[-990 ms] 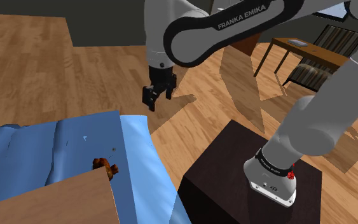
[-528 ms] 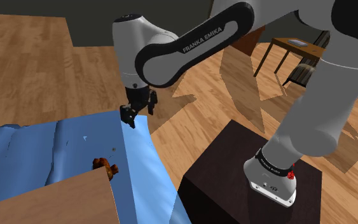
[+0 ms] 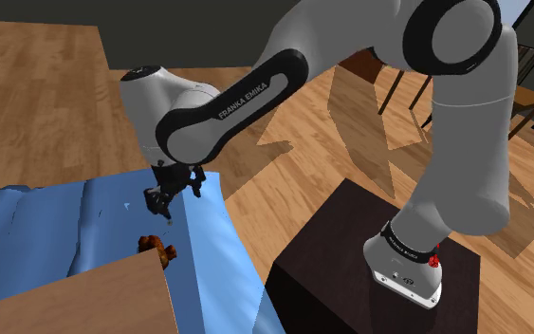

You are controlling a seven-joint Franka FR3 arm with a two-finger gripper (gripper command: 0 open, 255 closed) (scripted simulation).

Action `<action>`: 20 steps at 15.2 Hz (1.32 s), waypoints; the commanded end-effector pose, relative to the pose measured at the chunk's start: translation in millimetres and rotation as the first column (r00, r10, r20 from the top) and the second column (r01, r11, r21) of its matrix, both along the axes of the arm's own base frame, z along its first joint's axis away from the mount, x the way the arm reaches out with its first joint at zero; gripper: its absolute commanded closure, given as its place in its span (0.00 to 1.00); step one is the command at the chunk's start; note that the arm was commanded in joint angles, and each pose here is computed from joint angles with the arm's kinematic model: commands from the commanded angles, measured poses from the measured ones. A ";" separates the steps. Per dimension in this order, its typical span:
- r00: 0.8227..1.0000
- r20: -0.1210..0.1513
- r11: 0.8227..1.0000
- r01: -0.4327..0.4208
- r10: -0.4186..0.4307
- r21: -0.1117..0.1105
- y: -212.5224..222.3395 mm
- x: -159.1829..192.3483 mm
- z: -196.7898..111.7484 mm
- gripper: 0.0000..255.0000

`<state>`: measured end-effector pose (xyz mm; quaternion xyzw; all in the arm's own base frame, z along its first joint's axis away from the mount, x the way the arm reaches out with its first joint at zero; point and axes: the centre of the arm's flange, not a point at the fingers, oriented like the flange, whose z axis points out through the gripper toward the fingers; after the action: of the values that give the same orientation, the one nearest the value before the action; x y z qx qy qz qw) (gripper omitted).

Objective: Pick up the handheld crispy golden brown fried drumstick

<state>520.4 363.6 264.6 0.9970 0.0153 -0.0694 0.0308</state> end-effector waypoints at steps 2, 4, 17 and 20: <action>1.000 -0.020 1.000 0.004 -0.004 -0.003 26.8 12.2 -28.5 0.00; 0.999 -0.032 1.000 0.006 -0.007 -0.004 44.5 20.7 -47.4 0.00; 0.998 -0.066 1.000 0.013 -0.013 -0.007 91.5 42.2 -138.1 0.00; 0.998 -0.066 1.000 0.013 -0.013 -0.007 91.3 42.0 -138.1 1.00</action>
<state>562.6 455.0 127.7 0.9941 0.0097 -0.1023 0.0332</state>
